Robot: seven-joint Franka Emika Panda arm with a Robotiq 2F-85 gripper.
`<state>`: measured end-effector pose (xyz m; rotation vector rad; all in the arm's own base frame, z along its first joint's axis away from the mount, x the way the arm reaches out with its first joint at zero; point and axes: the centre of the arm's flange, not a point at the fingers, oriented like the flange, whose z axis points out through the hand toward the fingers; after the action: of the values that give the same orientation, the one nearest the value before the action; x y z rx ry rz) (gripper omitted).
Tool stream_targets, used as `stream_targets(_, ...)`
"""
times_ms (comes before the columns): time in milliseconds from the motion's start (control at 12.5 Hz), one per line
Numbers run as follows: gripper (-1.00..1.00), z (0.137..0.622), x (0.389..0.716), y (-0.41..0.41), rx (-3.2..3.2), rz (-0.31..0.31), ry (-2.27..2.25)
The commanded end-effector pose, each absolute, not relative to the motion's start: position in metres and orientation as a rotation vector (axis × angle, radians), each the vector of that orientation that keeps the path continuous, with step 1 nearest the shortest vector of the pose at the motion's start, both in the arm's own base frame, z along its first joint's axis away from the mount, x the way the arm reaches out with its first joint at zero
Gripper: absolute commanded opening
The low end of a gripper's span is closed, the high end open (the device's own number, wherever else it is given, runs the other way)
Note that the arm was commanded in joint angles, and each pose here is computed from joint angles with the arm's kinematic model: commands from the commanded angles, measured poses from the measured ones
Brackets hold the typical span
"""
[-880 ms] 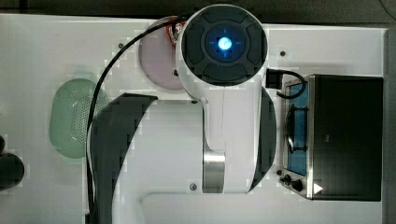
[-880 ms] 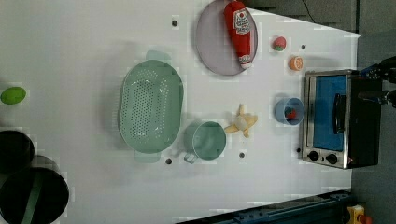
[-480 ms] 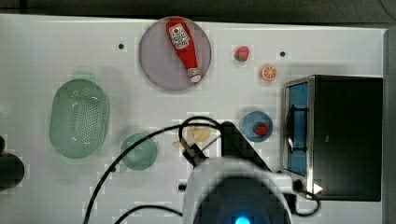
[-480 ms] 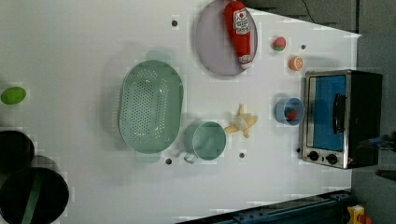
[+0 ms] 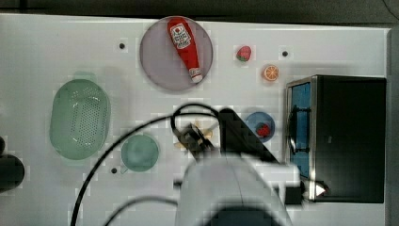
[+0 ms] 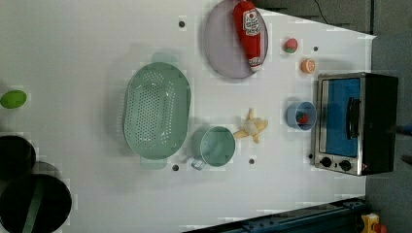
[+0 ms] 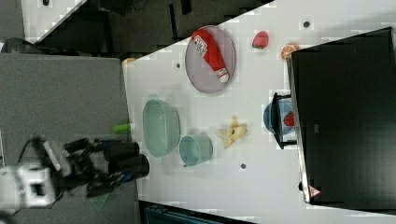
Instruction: Pick banana from table and place on oven.
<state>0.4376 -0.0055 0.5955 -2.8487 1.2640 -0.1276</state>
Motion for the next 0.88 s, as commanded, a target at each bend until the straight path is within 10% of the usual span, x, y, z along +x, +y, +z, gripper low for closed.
stream_targets(80, 1.00, 0.476, 0.472, -0.006, -2.916, 0.064, 1.229)
stream_targets(880, 1.00, 0.242, 0.483, 0.000, -2.894, 0.059, 1.202)
